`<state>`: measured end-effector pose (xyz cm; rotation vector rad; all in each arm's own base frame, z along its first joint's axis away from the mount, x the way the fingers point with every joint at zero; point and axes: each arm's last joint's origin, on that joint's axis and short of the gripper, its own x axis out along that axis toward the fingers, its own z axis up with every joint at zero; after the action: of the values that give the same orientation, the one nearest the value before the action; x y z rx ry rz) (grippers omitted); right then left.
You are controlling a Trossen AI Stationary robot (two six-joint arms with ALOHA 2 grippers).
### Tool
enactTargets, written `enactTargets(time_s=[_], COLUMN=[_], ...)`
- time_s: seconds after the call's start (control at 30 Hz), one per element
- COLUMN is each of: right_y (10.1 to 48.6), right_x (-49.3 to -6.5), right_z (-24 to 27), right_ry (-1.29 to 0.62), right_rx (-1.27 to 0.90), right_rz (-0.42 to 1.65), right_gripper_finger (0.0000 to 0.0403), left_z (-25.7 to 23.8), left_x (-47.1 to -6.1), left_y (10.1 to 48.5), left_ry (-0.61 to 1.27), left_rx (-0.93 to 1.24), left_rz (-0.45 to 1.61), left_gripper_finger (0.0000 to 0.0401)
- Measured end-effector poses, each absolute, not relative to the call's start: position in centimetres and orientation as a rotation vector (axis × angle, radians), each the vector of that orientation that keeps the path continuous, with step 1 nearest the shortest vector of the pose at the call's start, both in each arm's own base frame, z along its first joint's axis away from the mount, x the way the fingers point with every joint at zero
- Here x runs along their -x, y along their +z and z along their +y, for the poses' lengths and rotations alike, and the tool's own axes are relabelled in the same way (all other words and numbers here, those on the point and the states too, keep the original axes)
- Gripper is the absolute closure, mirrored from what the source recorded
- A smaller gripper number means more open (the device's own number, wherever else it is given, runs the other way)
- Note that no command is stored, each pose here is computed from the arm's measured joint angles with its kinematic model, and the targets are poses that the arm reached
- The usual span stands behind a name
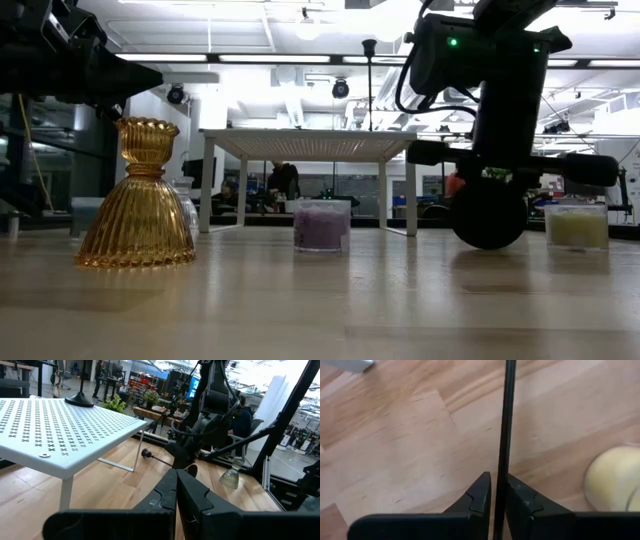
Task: Pick & Place candle stick holders
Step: Put the top black candle holder on the shelf
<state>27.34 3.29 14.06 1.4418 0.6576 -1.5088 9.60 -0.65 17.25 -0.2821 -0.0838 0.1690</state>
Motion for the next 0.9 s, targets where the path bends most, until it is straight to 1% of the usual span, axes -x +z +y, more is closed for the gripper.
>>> enactTargets(time_s=[0.13,0.4,0.9], right_y=[14.1,14.5,16.3], right_x=[-27.3,-27.3,-26.7], right_z=[3.3,3.5,3.5], right_ry=[-1.483,-1.458,-1.392], right_rx=[-1.403,-1.397,-1.362], right_rz=[0.678,0.686,0.643], right_gripper_finger=[0.0366,0.0366,0.0366], left_z=[-0.6,-0.6,-0.6], left_x=[-9.6,-9.6,-9.6], left_y=[17.3,17.2,17.3], left_ry=[0.169,0.169,0.169], left_rx=[0.282,0.282,0.282], left_rz=[-0.084,-0.084,-0.084], left_gripper_finger=[0.04,0.04,0.04])
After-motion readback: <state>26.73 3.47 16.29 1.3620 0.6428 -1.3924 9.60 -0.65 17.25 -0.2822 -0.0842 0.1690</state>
